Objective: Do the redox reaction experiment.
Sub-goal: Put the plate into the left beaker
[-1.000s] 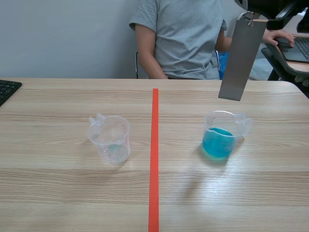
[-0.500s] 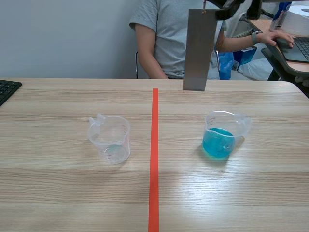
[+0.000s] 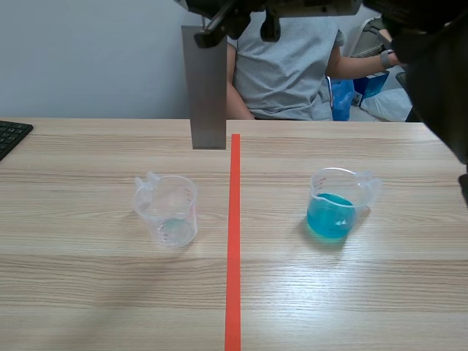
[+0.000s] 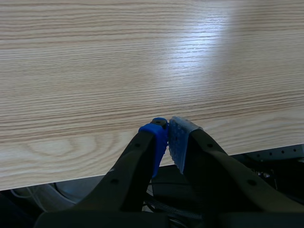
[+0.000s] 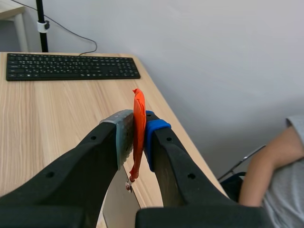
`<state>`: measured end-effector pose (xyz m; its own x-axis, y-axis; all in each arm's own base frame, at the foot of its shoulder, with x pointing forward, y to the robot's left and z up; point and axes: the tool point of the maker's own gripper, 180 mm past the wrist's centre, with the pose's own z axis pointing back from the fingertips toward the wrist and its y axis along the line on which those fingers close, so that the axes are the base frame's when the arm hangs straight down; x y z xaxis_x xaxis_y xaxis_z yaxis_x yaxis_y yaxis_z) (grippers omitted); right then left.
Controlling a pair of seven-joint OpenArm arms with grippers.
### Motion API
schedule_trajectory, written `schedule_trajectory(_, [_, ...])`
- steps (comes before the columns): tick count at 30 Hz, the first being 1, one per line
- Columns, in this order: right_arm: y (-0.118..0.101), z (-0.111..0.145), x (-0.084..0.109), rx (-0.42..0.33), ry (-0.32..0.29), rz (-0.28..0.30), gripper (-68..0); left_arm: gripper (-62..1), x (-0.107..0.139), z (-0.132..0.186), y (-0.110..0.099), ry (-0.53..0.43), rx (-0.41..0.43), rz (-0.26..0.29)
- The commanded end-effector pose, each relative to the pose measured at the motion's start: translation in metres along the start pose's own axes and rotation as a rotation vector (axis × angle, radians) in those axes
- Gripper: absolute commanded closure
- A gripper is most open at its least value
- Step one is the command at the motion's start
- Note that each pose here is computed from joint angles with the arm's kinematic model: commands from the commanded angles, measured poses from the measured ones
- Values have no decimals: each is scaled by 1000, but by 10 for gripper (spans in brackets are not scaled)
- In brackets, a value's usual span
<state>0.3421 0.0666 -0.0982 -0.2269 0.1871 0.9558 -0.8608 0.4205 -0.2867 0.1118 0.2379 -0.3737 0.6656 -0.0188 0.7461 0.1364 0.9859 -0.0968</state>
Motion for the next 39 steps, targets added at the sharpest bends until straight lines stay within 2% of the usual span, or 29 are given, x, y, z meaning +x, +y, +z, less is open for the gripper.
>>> schedule_trajectory(1, [-4,-7,11,-3,-32,6,-13,-51,5,0,-1,-15,-7,1])
schedule_trajectory(8, [17,-39,14,60,-52,0,-13,-51,5,0,-1,-15,-7,1])
schedule_trajectory(15, [35,-60,11,97,-41,2,-13,-51,5,0,-1,-15,-7,0])
schedule_trajectory(24, [36,-63,10,99,-43,-2,-13,-51,5,0,-1,-16,-7,2])
schedule_trajectory(32, [44,-67,7,119,-29,25,-13,-51,5,0,-1,-16,-6,2])
schedule_trajectory(39, [43,-71,-7,122,-17,-13,-15,-52,5,0,-1,-16,-6,2])
